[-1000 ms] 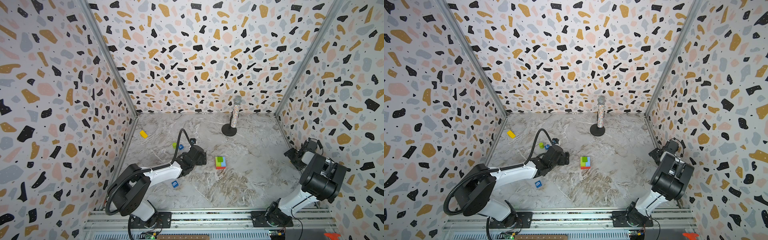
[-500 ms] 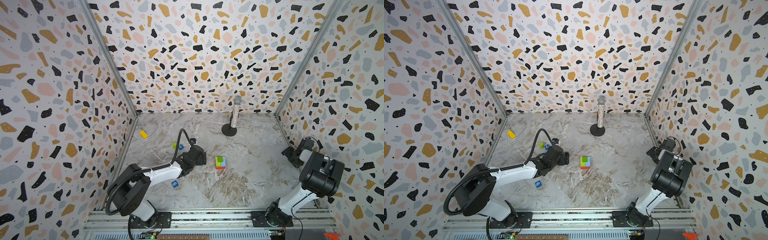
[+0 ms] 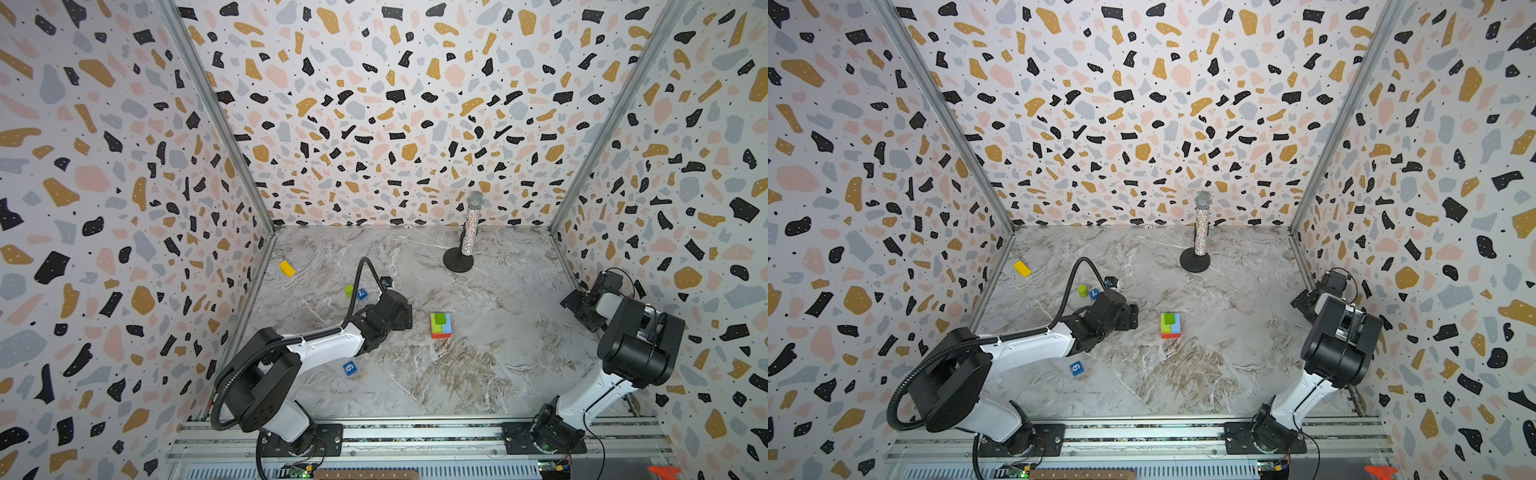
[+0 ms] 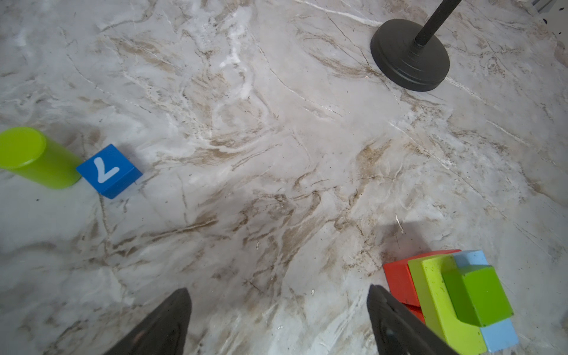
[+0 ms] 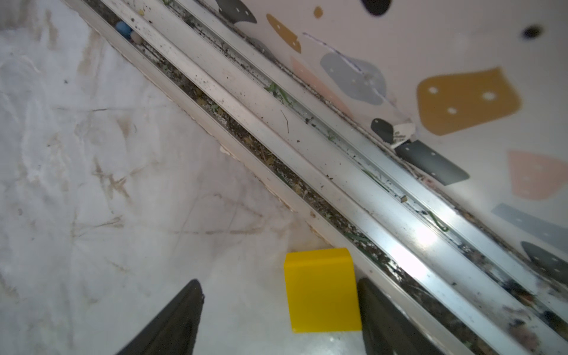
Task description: Build the wood block tower
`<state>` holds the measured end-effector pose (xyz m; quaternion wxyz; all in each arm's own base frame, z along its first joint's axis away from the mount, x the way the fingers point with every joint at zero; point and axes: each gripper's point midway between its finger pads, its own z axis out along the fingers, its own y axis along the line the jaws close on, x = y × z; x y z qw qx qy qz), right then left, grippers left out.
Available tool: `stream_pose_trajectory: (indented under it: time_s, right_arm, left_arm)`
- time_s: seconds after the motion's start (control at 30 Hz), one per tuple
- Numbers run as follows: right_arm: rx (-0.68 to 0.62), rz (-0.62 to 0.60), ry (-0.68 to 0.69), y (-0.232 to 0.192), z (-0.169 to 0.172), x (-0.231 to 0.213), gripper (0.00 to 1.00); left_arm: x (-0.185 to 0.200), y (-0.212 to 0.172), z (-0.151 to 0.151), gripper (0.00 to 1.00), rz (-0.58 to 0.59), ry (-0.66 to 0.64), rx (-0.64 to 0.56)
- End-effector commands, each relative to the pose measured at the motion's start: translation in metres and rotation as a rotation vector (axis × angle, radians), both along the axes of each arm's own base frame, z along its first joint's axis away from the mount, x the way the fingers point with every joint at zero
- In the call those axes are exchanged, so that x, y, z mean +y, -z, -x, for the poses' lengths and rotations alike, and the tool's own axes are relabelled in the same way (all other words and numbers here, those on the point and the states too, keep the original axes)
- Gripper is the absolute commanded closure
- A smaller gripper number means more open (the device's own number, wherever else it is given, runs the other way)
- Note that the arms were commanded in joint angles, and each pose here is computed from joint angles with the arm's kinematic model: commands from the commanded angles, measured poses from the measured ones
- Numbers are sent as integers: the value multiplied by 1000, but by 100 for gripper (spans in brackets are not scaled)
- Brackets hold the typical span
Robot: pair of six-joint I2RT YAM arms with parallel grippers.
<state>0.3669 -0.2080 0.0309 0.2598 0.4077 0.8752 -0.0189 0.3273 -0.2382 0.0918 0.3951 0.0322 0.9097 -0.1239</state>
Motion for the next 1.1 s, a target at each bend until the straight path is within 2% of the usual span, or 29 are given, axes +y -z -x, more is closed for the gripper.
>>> stream_pose_trajectory:
  time_s: [0.0, 0.33, 0.6, 0.83, 1.07]
  right_arm:
    - [48, 8, -1, 1, 3, -1, 22]
    - [70, 15, -18, 7, 1, 1, 40]
    - [88, 19, -18, 12, 3, 2, 58]
    - [103, 36, -42, 12, 2, 10, 65]
    - [89, 103, -162, -10, -19, 49, 69]
  left_arm:
    - [-3, 0, 0, 10, 11, 7, -14]
    - [-3, 1, 0, 11, 10, 5, -12]
    - [-3, 2, -1, 11, 9, 6, -10]
    - [-3, 1, 0, 11, 9, 5, -10]
    - [5, -5, -1, 8, -13, -19, -31]
